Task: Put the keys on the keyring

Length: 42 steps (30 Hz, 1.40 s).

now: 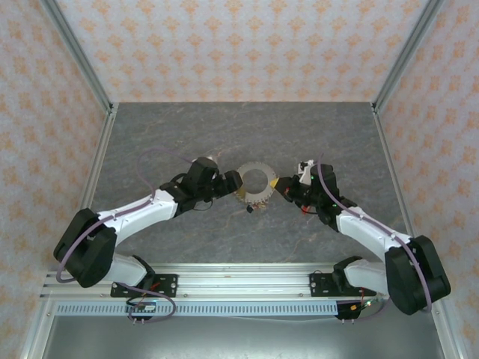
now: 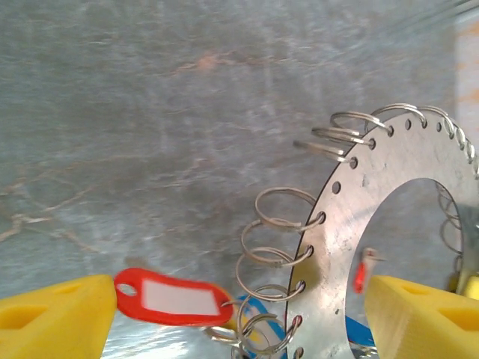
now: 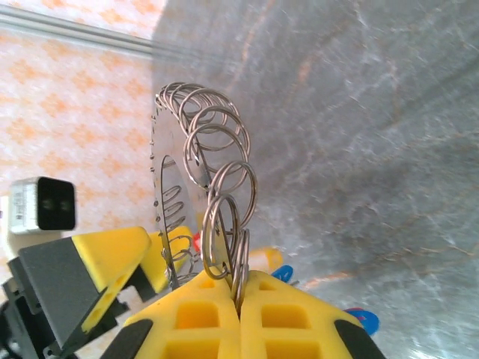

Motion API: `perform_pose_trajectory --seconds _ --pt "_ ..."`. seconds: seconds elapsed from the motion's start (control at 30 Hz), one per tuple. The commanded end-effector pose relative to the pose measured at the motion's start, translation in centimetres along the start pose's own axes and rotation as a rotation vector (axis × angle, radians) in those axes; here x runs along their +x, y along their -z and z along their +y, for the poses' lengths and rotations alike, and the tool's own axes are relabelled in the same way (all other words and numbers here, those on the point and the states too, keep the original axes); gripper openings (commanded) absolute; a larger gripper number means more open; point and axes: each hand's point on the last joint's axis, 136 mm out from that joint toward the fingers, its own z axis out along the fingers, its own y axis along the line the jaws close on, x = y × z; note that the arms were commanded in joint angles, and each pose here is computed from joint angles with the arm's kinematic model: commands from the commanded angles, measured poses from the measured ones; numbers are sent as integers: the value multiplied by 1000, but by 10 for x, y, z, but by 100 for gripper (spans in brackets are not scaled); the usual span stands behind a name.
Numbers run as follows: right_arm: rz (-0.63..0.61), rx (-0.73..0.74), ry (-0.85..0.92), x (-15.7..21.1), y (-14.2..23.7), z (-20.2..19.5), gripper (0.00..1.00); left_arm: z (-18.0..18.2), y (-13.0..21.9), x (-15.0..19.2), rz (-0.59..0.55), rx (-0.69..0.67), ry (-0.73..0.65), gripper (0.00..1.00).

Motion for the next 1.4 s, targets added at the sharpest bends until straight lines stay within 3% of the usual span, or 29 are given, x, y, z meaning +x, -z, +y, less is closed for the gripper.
perform_pose_trajectory --seconds 0.0,0.13,0.23,0.73,0.83,1.03,1.13,1.2,1.37 --pt "-67 -118 -10 -18 8 40 2 -35 7 -11 -21 159 68 84" --pt "-87 -150 -34 -23 11 50 2 -48 12 -17 -32 201 90 63" --pt "-106 -162 -54 -27 13 53 2 -55 16 -19 -38 234 105 65" --pt "-83 -228 -65 -27 16 73 3 -91 18 -33 -48 348 93 43" --pt "-78 -242 -62 -26 17 77 3 -98 21 -38 -61 370 89 43" --pt "-88 -250 -39 -25 21 78 6 -105 27 -43 -77 386 76 28" --pt "-93 -257 -17 -23 24 79 9 -111 33 -46 -90 400 64 15" --pt "-103 -259 6 -23 26 79 11 -113 37 -48 -98 406 52 15" --pt "-166 -260 86 -25 35 77 17 -121 49 -54 -133 437 11 2"
